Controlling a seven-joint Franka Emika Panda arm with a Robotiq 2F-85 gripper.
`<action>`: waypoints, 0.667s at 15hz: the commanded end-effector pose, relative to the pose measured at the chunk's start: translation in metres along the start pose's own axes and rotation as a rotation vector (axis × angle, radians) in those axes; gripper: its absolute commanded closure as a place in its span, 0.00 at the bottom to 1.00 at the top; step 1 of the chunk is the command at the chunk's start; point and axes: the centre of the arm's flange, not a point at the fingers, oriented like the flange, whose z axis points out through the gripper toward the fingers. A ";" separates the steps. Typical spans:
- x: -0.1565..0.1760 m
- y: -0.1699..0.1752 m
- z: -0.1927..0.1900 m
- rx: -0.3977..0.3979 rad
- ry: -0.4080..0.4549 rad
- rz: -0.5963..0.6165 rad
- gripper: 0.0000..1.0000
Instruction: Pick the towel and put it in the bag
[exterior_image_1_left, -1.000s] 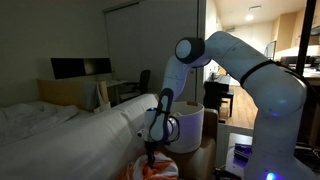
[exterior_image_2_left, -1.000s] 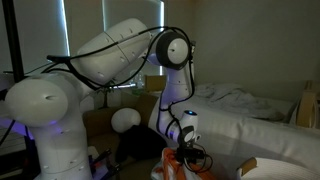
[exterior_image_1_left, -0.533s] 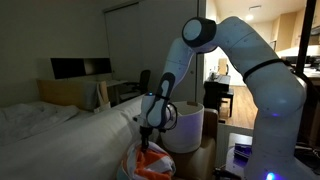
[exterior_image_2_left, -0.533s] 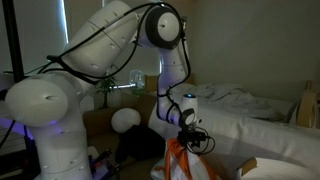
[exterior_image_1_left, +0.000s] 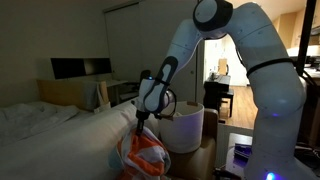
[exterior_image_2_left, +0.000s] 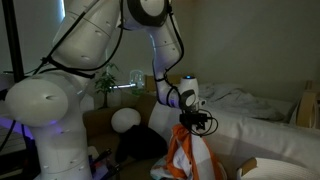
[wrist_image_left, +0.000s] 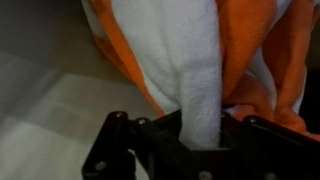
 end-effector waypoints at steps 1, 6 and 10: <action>0.010 0.005 -0.064 -0.027 0.029 0.071 0.93; 0.018 0.019 -0.118 -0.029 0.068 0.155 0.94; 0.028 0.019 -0.098 -0.034 0.068 0.159 0.87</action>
